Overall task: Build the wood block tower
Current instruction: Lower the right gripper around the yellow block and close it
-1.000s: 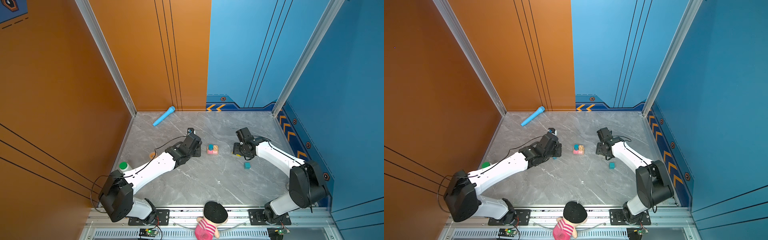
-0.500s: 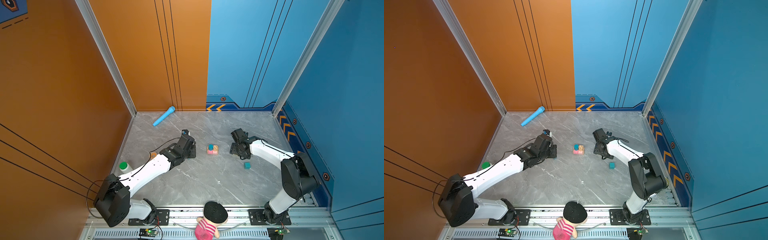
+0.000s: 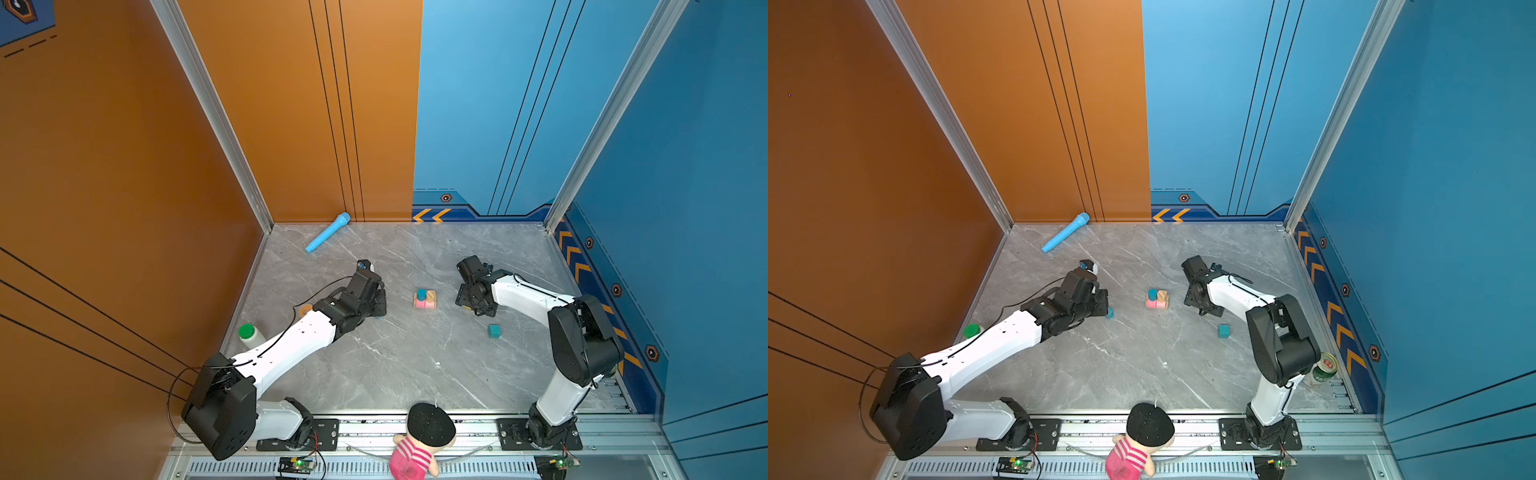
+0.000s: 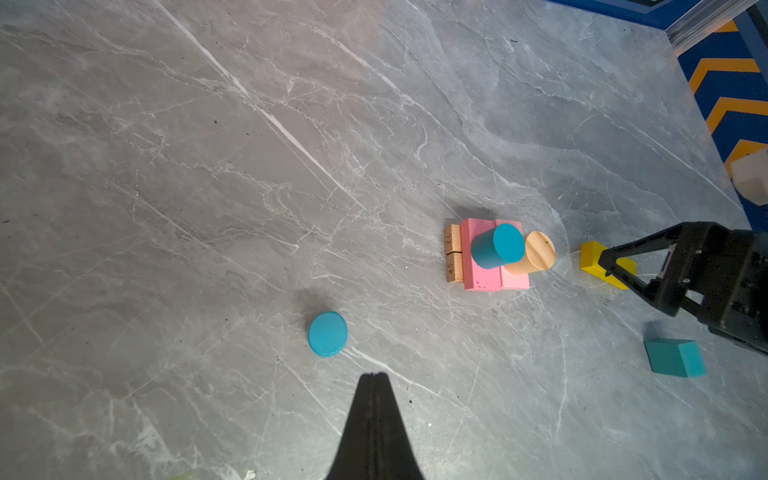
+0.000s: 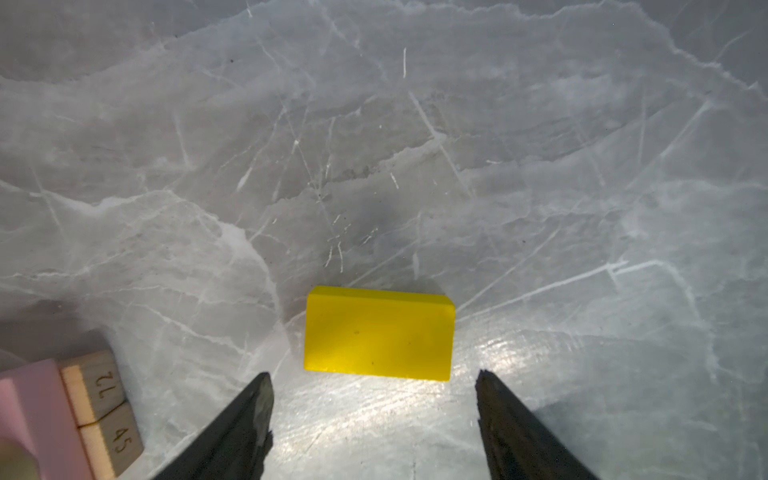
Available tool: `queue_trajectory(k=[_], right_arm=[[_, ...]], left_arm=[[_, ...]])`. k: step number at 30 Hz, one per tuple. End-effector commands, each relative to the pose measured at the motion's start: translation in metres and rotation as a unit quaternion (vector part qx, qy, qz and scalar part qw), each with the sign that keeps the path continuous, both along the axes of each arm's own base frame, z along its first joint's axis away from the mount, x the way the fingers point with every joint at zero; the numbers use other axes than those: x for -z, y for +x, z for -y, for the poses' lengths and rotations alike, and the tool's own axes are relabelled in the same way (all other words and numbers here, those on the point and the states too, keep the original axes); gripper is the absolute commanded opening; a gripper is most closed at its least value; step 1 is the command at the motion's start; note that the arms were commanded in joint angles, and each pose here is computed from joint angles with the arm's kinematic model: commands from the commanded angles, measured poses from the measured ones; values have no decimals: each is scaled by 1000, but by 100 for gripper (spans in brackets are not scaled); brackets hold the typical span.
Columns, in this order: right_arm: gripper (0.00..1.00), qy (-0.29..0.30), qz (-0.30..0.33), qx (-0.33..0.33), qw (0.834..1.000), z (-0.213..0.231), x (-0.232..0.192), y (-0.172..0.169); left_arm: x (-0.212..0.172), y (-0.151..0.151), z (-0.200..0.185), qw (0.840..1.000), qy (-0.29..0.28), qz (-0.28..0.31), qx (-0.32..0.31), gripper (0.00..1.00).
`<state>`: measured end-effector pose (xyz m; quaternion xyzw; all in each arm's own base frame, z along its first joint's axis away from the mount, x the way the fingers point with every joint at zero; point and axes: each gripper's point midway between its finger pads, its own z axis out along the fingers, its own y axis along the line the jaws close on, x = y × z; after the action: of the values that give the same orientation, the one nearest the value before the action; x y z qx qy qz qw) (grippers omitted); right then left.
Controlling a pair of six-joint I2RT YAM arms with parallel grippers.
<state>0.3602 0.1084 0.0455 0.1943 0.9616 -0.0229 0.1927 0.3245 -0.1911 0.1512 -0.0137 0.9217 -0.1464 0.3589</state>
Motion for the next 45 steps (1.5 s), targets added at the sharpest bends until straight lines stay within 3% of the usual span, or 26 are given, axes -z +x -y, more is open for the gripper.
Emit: queue_trajectory(k=[1,36,45], right_arm=[[79,-11,7,11,1000,1,-2,7],[71,11,-19,0,1000,5,18,14],[63,9,-31,-11,999,6,23,12]], left_arm=[[-3,-2,-1,1000,-9,4,7,3],[-1,1,-1,1000,-11,-3,6,3],[-1,-1,-3,1000,-9,-3,5,3]])
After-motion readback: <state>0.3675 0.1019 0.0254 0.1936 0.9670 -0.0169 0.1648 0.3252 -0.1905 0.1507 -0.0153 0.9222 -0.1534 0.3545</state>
